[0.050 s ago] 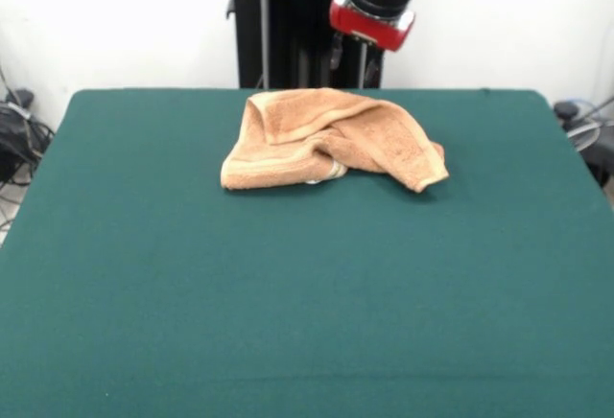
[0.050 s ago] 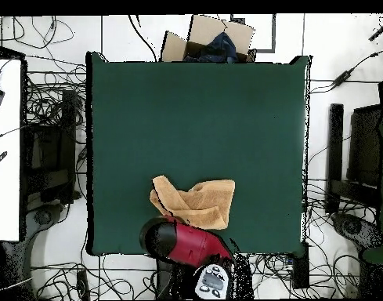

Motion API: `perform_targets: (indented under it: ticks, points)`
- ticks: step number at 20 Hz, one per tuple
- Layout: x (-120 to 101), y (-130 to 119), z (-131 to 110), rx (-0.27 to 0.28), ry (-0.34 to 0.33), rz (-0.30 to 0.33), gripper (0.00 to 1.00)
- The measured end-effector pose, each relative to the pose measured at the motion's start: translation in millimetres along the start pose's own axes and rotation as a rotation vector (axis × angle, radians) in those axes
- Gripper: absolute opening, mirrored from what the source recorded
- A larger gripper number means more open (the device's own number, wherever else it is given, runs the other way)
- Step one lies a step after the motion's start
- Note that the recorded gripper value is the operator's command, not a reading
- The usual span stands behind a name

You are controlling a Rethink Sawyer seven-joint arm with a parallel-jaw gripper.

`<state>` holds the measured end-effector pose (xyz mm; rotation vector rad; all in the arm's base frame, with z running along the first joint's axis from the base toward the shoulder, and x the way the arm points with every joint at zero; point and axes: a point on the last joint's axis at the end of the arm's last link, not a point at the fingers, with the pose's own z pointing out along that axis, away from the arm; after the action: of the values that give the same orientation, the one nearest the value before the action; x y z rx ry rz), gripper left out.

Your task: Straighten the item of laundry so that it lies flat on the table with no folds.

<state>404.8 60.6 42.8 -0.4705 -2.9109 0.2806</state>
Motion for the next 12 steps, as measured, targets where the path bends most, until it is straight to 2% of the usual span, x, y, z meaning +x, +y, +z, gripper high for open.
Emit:
perform_targets:
  ticks: [5,12]
  points:
    - [-3.9,6.4,-12.3,-0.008,-0.004,-0.01,1.0]
    - [-18.0,9.7,-17.8,-0.013,-0.027,-0.013,1.0]
